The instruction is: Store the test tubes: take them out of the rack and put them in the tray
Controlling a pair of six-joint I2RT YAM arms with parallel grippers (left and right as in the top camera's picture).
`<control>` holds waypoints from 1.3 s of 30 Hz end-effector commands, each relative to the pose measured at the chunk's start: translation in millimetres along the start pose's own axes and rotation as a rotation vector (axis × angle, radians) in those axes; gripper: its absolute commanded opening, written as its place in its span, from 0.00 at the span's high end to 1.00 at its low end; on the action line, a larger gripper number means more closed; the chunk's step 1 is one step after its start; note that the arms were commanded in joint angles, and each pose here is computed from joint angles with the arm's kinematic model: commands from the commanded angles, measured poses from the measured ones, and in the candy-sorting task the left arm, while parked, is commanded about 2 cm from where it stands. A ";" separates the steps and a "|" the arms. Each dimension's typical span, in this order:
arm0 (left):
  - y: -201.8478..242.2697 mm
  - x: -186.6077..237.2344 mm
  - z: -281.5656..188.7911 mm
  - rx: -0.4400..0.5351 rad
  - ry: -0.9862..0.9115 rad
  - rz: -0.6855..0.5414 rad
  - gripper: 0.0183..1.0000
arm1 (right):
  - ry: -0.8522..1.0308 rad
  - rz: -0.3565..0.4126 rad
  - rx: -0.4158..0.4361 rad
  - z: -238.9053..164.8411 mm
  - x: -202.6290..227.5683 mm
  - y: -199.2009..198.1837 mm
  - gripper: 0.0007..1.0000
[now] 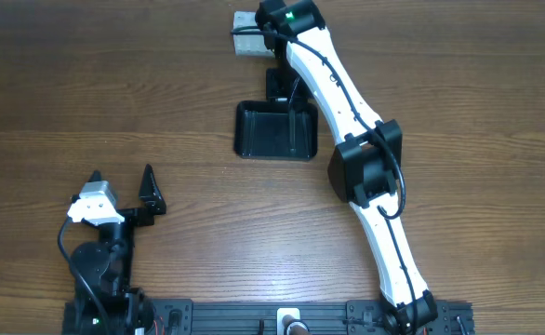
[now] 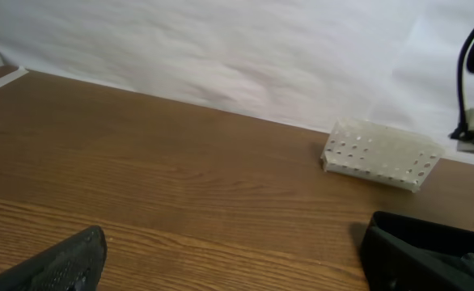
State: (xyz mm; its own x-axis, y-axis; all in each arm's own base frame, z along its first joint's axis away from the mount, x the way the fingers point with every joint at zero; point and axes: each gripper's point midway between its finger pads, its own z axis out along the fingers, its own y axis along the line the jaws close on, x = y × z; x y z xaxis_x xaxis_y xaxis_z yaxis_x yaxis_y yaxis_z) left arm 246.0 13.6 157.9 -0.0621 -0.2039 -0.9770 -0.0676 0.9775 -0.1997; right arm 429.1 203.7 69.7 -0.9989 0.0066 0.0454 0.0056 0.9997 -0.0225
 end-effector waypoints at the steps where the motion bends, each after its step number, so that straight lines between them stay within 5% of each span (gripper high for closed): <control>1: -0.8 2.0 0.0 0.009 0.004 0.015 0.00 | 0.005 0.013 -0.006 8.6 -3.9 2.0 0.91; 30: -0.8 2.0 0.0 0.009 0.004 0.015 0.00 | 0.055 0.028 0.019 57.4 -9.6 4.8 0.88; 39: -0.8 2.0 0.0 0.009 0.004 0.015 0.00 | 0.050 0.028 0.016 63.7 -12.6 6.3 0.74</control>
State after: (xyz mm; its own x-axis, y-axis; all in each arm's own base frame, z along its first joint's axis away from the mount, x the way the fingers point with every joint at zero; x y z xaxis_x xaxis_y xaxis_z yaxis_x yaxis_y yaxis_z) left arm 246.0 13.6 157.9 -0.0621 -0.2039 -0.9770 -0.0676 0.9775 -0.1997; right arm 437.6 208.0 10.0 -0.9954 0.0306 0.0908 0.0268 0.9987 -0.0431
